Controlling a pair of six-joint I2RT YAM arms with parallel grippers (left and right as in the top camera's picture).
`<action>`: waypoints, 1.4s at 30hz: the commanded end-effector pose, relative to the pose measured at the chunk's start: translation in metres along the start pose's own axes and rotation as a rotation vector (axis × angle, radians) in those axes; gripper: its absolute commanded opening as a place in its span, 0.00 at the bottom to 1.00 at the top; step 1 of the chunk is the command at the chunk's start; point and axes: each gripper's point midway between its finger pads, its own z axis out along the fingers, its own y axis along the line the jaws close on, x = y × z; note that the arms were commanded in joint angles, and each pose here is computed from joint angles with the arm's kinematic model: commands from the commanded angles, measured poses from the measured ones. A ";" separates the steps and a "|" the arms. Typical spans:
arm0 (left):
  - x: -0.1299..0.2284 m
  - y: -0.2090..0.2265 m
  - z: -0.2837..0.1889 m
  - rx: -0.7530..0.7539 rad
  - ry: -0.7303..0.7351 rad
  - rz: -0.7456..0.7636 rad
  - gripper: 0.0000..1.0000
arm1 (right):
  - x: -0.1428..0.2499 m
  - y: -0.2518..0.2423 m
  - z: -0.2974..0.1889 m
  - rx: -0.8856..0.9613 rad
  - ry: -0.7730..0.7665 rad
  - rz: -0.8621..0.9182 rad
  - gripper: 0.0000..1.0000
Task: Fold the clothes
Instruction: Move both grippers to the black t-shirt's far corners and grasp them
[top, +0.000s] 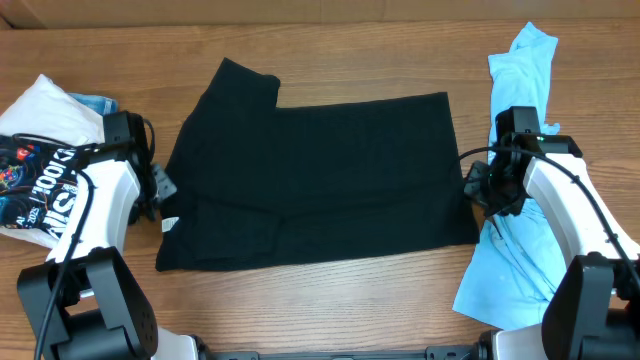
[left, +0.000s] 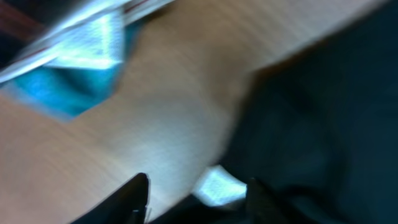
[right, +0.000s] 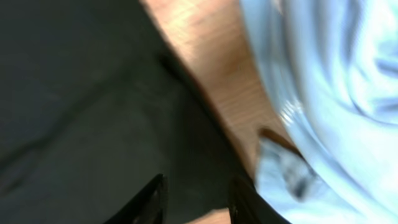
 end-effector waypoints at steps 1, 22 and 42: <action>-0.024 -0.075 -0.042 0.419 -0.090 0.240 0.66 | -0.011 0.024 -0.011 -0.135 -0.049 -0.044 0.38; -0.154 -0.201 -0.045 0.646 -0.313 0.407 0.88 | -0.016 0.030 -0.013 -0.162 -0.075 -0.093 0.46; -0.144 -0.245 0.066 0.692 -0.180 0.438 0.56 | -0.016 0.030 -0.013 -0.162 -0.076 -0.092 0.46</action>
